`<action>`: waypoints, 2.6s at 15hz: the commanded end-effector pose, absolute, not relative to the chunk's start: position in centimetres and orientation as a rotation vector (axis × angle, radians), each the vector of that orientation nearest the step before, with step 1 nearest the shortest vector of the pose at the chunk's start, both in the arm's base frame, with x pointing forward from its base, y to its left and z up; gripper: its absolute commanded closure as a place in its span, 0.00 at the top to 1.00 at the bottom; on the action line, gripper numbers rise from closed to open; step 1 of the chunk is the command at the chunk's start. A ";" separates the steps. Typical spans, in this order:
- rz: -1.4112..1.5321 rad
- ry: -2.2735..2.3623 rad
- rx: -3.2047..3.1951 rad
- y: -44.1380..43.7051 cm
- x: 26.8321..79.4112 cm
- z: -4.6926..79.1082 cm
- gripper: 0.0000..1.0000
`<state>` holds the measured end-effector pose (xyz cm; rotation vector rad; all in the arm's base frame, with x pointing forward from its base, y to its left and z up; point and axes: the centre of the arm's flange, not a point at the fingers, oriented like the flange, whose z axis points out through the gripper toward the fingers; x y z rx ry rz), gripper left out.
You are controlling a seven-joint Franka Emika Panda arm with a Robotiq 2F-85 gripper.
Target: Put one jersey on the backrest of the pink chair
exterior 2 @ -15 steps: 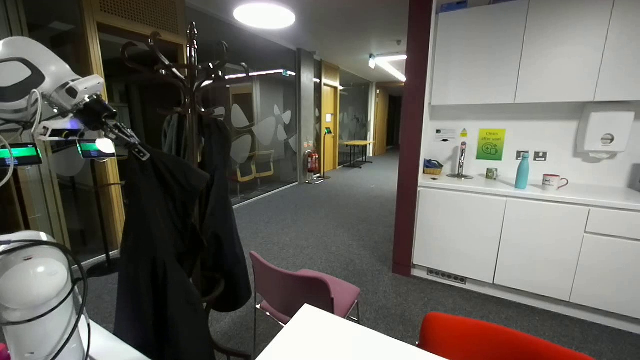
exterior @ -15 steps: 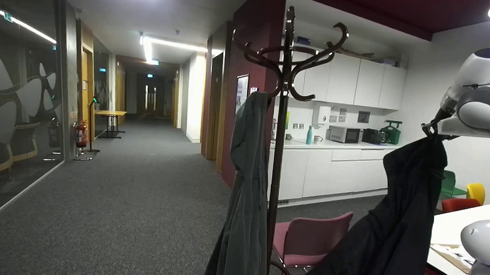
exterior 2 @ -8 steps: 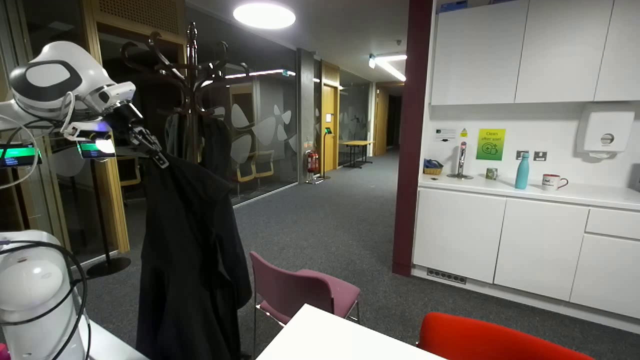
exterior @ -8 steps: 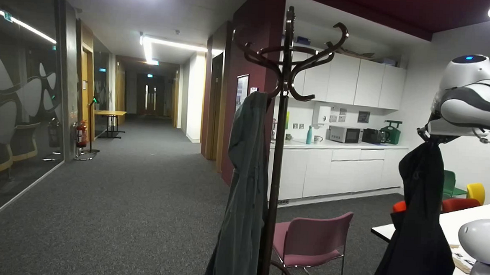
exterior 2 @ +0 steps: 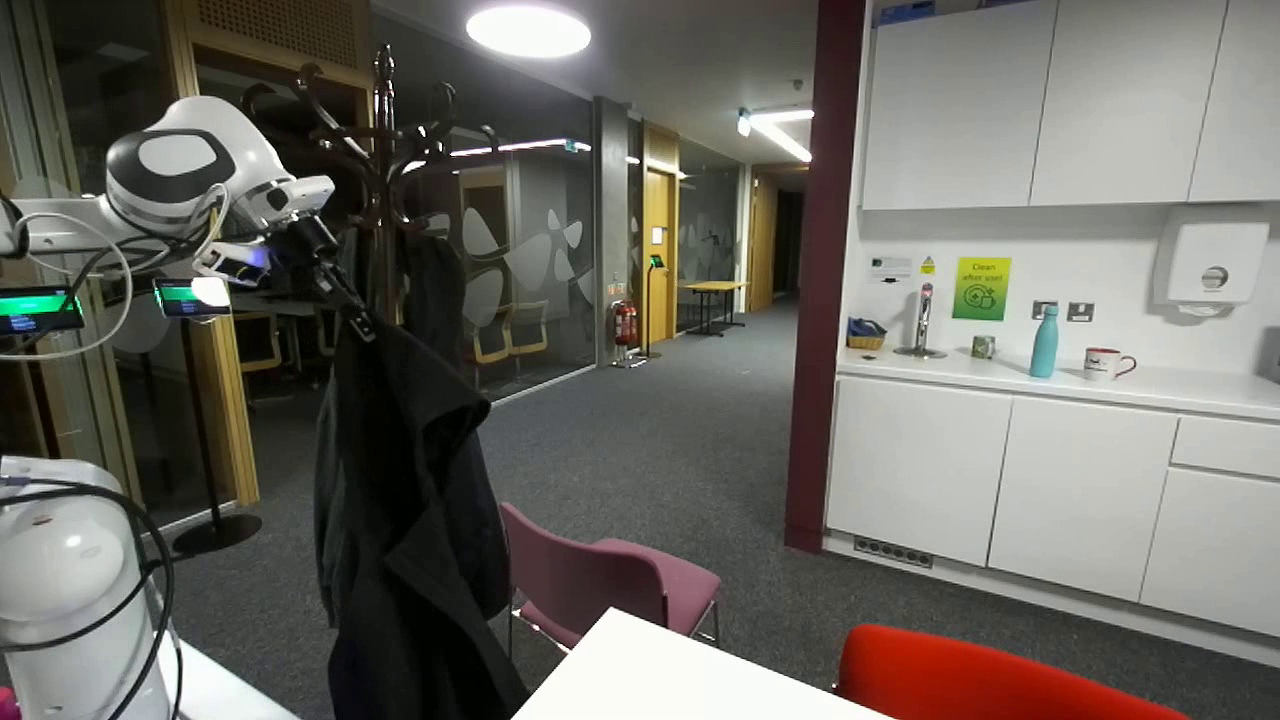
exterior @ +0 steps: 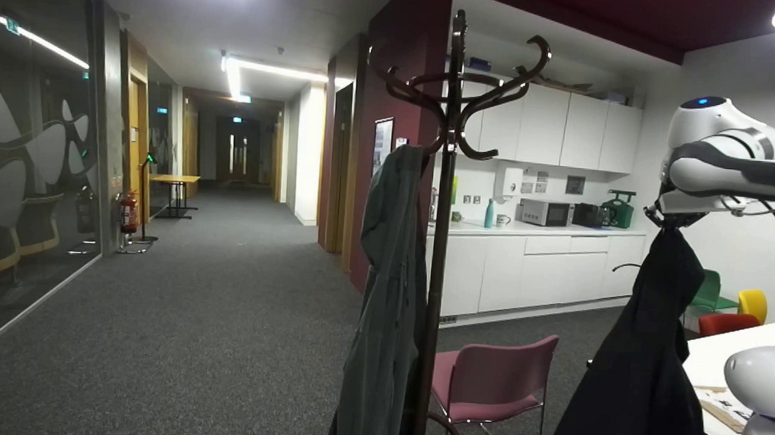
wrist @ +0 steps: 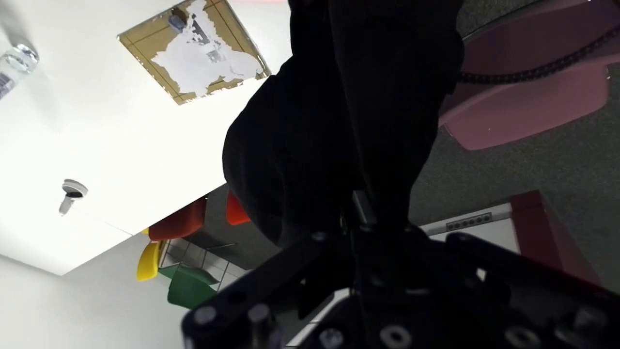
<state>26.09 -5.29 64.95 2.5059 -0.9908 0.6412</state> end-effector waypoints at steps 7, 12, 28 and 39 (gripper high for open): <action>0.572 -0.839 2.599 -5.4 29.9 62.8 0.02; 0.538 -0.838 2.603 -5.5 30.1 61.6 0.02; 0.654 -0.975 2.557 -10.3 41.3 64.8 0.00; 0.535 -1.288 2.503 -12.9 49.0 64.1 0.00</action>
